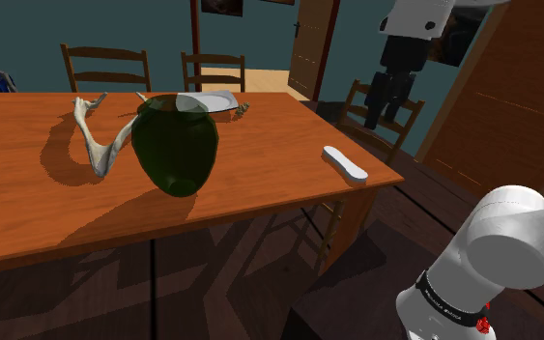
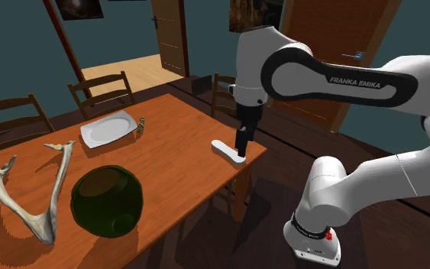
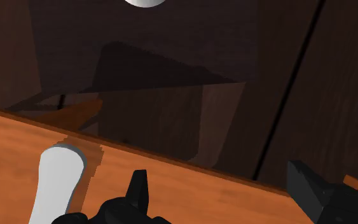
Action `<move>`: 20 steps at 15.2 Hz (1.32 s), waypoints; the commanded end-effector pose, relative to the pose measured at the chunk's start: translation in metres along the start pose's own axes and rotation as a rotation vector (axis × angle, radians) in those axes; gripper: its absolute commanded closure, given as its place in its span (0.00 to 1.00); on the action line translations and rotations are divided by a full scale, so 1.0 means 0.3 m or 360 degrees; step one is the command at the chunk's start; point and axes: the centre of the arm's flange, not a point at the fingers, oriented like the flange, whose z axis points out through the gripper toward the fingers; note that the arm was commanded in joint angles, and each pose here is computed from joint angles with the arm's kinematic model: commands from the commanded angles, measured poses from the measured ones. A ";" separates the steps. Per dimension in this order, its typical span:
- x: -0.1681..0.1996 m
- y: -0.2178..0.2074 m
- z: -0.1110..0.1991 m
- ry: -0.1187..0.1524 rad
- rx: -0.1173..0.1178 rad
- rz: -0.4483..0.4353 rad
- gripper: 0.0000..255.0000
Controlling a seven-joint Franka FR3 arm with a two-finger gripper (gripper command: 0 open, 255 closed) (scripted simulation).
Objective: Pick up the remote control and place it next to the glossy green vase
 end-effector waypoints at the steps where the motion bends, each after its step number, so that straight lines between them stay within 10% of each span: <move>1: 0.000 0.000 0.000 0.0000 0.0000 0.0000 0.00; 20: 0.383 0.553 0.464 0.0056 -0.0038 0.0345 0.00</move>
